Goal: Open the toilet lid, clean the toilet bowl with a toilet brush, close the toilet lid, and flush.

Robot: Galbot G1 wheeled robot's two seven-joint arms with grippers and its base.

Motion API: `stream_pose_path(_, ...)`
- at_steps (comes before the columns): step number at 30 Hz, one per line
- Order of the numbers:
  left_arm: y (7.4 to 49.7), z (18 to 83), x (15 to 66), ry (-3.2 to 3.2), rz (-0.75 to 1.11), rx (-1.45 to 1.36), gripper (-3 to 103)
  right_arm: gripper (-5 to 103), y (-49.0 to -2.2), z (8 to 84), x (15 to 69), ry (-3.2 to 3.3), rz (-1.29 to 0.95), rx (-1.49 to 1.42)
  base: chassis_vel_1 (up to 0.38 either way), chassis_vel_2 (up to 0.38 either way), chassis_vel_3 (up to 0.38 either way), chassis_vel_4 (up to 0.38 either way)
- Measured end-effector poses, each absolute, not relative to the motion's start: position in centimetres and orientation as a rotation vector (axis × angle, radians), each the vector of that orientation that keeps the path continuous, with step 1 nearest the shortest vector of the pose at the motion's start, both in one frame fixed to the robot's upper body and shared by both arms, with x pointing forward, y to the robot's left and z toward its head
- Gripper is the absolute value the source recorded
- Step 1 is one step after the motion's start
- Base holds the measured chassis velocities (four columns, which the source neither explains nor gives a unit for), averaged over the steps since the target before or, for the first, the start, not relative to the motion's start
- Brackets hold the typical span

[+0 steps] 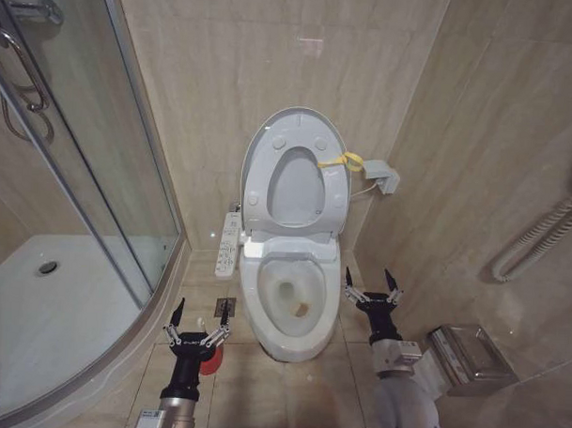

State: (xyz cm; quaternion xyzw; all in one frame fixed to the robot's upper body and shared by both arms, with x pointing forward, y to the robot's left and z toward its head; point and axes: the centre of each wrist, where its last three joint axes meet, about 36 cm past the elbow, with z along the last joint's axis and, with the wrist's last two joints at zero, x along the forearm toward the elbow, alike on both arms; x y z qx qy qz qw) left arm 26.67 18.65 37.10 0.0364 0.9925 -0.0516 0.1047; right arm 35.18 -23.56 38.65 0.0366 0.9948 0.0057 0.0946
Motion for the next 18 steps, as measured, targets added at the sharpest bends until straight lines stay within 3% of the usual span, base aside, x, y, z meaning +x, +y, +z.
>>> stream_pose_path(18,18.66,37.10,26.68,2.926,-0.152,0.107,100,100,-23.57,38.66,35.21,2.950,0.018,0.110,-0.037,0.044,0.039,-0.045)
